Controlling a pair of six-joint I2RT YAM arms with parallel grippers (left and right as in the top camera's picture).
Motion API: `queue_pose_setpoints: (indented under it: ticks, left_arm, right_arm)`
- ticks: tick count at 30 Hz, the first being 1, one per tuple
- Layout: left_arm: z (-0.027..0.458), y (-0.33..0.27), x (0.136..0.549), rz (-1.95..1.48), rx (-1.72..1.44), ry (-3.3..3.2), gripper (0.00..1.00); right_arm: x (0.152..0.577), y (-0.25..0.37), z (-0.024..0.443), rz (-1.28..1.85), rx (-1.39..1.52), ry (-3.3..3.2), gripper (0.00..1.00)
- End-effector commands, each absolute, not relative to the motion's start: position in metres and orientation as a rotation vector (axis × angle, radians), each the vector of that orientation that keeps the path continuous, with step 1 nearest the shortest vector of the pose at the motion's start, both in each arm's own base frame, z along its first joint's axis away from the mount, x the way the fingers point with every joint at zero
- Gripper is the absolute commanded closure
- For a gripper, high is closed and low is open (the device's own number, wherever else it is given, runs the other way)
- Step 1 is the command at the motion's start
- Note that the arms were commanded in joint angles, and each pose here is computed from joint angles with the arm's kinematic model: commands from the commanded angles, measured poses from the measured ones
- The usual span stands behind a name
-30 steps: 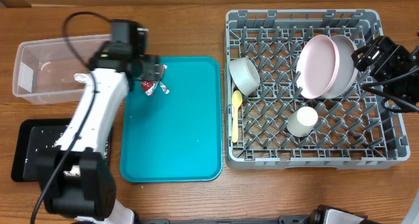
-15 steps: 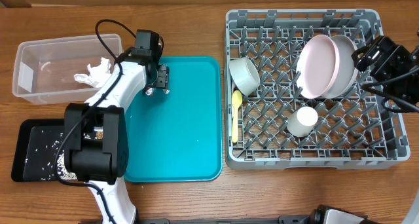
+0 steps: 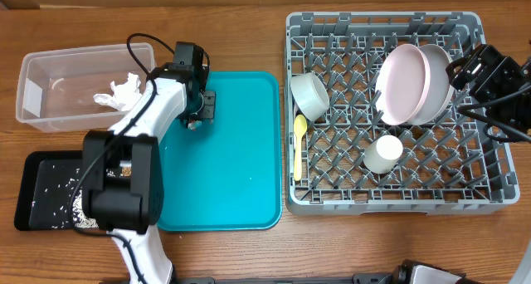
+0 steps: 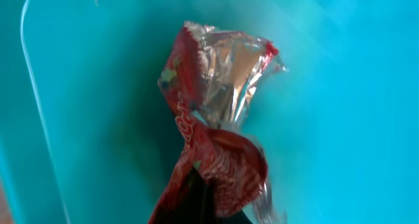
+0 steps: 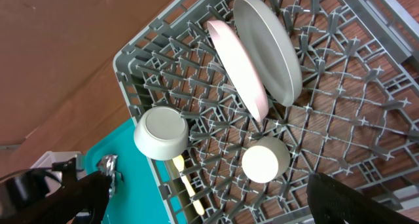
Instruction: Sort waste into correct bins and load items into the dishwasher rack
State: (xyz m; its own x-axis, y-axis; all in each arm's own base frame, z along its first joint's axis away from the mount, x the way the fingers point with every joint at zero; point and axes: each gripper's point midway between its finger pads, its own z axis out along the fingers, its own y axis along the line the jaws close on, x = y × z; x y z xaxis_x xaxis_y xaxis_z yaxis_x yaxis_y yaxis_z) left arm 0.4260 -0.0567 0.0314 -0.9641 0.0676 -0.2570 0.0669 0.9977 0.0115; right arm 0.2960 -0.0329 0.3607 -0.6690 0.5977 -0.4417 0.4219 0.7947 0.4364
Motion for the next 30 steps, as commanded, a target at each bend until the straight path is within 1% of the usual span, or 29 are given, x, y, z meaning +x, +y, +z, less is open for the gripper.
queue_pose_setpoints:
  ticks: [1,4,8,10,13,16,17,18,19,20,21,24,25,27,29,30]
  left_arm:
    - [0.113,-0.069,0.435,-0.087,0.071,2.706,0.96]
    - [0.159,-0.049,0.432,0.002,0.022,2.598,0.96]
    - [0.197,0.001,0.434,0.189,-0.116,2.481,0.96]
    - [0.196,0.027,0.439,0.205,-0.2,2.463,0.96]
    - [0.178,0.063,0.443,0.22,-0.344,2.476,0.96]
    - [0.164,0.082,0.451,0.215,-0.396,2.477,0.96]
    - [0.161,0.086,0.454,0.215,-0.418,2.472,0.93]
    - [0.159,0.089,0.456,0.215,-0.427,2.467,0.83]
    - [0.158,0.089,0.458,0.216,-0.427,2.463,0.65]
    - [0.161,0.089,0.458,0.217,-0.418,2.462,0.29]
    - [0.166,0.088,0.455,0.217,-0.416,2.462,0.21]
    - [0.192,0.083,0.448,0.193,-0.407,2.457,0.17]
    - [0.221,0.069,0.439,0.118,-0.344,2.46,0.18]
    - [0.255,0.049,0.423,0.004,-0.263,2.468,0.21]
    - [0.285,0.036,0.4,-0.068,-0.244,2.467,0.21]
    - [0.301,0.031,0.387,-0.1,-0.243,2.46,0.24]
  right_arm:
    - [0.293,-0.034,0.366,0.387,0.75,2.384,0.0]
    - [0.291,-0.034,0.364,0.388,0.755,2.395,0.0]
    - [0.29,-0.034,0.363,0.389,0.758,2.399,0.0]
    - [0.29,-0.034,0.363,0.389,0.758,2.399,0.0]
    - [0.29,-0.034,0.363,0.389,0.757,2.399,0.0]
    - [0.29,-0.034,0.363,0.389,0.757,2.399,0.0]
    - [0.29,-0.034,0.363,0.389,0.757,2.399,0.0]
    - [0.29,-0.034,0.363,0.389,0.758,2.399,0.0]
    - [0.29,-0.034,0.363,0.389,0.757,2.399,0.0]
    - [0.29,-0.034,0.363,0.389,0.757,2.398,0.0]
    - [0.29,-0.034,0.363,0.388,0.755,2.399,0.0]
    - [0.289,-0.032,0.364,0.381,0.712,2.406,0.0]
    - [0.289,-0.03,0.367,0.392,0.673,2.401,0.02]
    - [0.288,-0.024,0.374,0.423,0.641,2.38,0.06]
    - [0.287,-0.017,0.382,0.458,0.582,2.356,0.06]
    - [0.284,-0.01,0.389,0.49,0.513,2.341,0.06]
